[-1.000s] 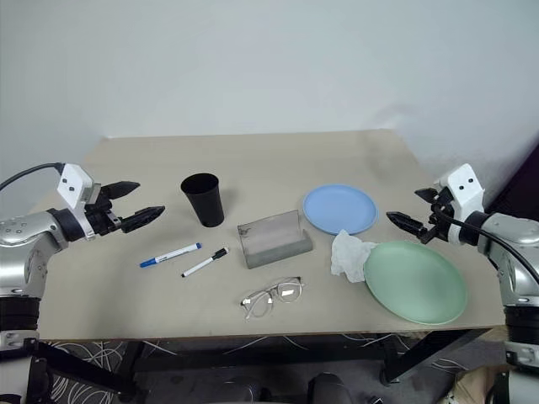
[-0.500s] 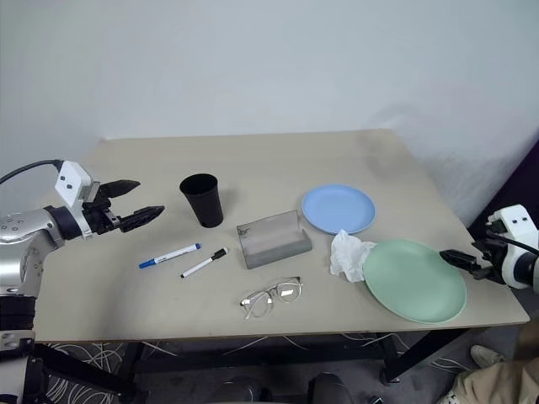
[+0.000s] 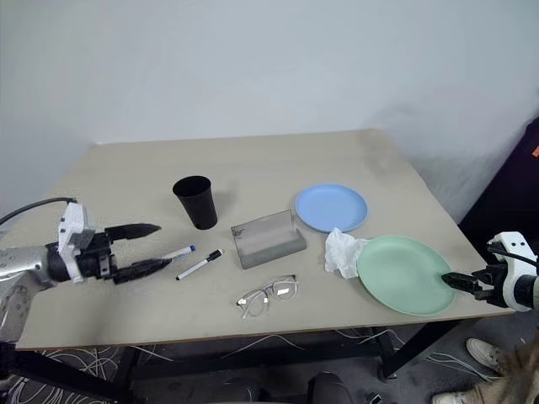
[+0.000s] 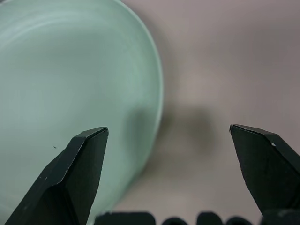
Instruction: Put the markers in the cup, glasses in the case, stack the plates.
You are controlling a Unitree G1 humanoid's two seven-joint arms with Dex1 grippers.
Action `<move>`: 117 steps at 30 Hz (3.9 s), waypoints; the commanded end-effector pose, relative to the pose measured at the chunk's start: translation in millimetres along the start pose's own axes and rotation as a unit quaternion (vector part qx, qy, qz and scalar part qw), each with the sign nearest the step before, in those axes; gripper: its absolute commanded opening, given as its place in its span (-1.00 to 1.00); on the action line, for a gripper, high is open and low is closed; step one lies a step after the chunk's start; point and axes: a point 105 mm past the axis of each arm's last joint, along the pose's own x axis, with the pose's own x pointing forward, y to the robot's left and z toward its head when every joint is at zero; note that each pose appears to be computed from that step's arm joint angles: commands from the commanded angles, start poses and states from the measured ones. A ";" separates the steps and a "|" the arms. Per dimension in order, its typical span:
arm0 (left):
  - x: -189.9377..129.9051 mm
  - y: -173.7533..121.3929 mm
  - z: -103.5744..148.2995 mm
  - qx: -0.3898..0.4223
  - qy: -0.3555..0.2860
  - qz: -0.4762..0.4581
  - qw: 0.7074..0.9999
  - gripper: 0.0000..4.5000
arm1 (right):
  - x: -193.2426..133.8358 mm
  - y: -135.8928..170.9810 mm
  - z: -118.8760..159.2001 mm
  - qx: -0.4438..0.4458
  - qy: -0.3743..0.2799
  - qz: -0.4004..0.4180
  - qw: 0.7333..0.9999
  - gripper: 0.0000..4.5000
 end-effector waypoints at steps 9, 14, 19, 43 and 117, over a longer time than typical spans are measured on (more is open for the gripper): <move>-6.9 4.4 13.9 0.041 -0.010 0.024 0.999 1.00 | 9.1 12.8 14.0 -0.005 -0.008 0.028 1.000 0.26; -4.9 5.8 14.7 0.044 -0.010 0.028 0.999 1.00 | 12.7 15.6 15.6 0.004 -0.011 0.033 0.999 -0.53; -2.8 6.5 15.7 0.047 -0.012 0.029 0.998 1.00 | 15.8 15.5 15.8 0.025 -0.018 0.034 0.999 -0.99; 2.9 15.2 18.8 0.058 -0.014 0.045 0.997 1.00 | 32.2 94.5 163.4 0.144 -0.194 0.121 0.963 -0.99; -0.7 12.5 21.0 0.059 -0.022 0.073 0.995 1.00 | 141.5 185.4 196.8 0.191 -0.160 -0.021 0.968 0.99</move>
